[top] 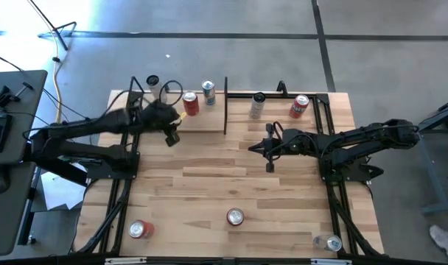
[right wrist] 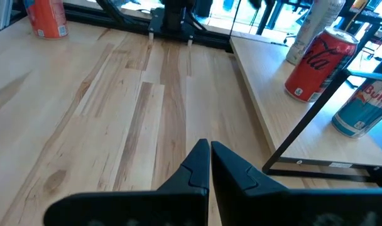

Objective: Place canned beverage on shelf
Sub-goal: Put the top red soda can on the shelf

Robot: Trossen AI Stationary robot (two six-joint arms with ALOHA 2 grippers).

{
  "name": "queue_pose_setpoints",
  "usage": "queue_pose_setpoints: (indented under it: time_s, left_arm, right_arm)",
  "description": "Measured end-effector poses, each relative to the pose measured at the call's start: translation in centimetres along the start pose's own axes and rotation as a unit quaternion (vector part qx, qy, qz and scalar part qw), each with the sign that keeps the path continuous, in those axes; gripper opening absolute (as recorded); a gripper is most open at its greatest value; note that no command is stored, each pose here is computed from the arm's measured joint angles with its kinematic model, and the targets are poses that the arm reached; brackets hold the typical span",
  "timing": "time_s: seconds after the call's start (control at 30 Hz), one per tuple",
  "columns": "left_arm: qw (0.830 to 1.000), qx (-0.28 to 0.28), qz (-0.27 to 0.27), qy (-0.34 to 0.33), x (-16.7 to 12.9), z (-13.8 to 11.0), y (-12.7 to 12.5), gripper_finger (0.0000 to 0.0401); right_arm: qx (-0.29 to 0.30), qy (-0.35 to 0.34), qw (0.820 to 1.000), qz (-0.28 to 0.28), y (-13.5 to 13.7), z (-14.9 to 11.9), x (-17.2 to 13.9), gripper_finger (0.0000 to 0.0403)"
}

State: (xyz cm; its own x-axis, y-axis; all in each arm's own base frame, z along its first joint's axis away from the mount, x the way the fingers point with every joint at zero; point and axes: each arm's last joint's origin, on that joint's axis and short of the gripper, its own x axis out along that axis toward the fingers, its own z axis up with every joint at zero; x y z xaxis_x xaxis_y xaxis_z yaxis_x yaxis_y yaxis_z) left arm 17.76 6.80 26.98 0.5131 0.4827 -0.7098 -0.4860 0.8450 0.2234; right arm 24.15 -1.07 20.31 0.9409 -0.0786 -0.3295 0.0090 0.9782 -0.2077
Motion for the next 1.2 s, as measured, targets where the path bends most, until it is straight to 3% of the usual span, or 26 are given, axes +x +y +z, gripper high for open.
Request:
queue_pose_setpoints:
  time_s: [0.13, 0.27, 0.4, 0.77, 1.2]
  left_arm:
    - [0.999, 0.008, -0.019, -0.033, 3.1, -2.5, -0.7, 0.0051]
    - [0.998, -0.012, -0.001, -0.061, 5.6, -3.4, -0.5, 0.0007]
    - [0.995, -0.035, -0.007, -0.095, 6.9, -2.9, 0.0, 0.0006]
    - [0.992, -0.065, 0.037, -0.103, 10.3, -2.7, 2.0, 0.0001]
    - [0.986, -0.082, 0.079, -0.121, 12.0, -2.7, 4.5, 0.0]
  right_arm:
    - [0.003, -0.008, 1.0, -0.002, 0.0, 0.1, 0.0, 0.0]
    - [0.002, -0.007, 1.0, -0.002, 0.0, 0.1, 0.0, 0.0]
    - [0.0, -0.007, 1.0, -0.002, 0.0, 0.1, 0.0, 0.0]
    - [-0.001, -0.002, 1.0, -0.001, 0.0, 0.0, 0.0, 0.0]
    - [-0.001, 0.003, 1.0, -0.001, 0.0, -0.1, 0.0, 0.0]
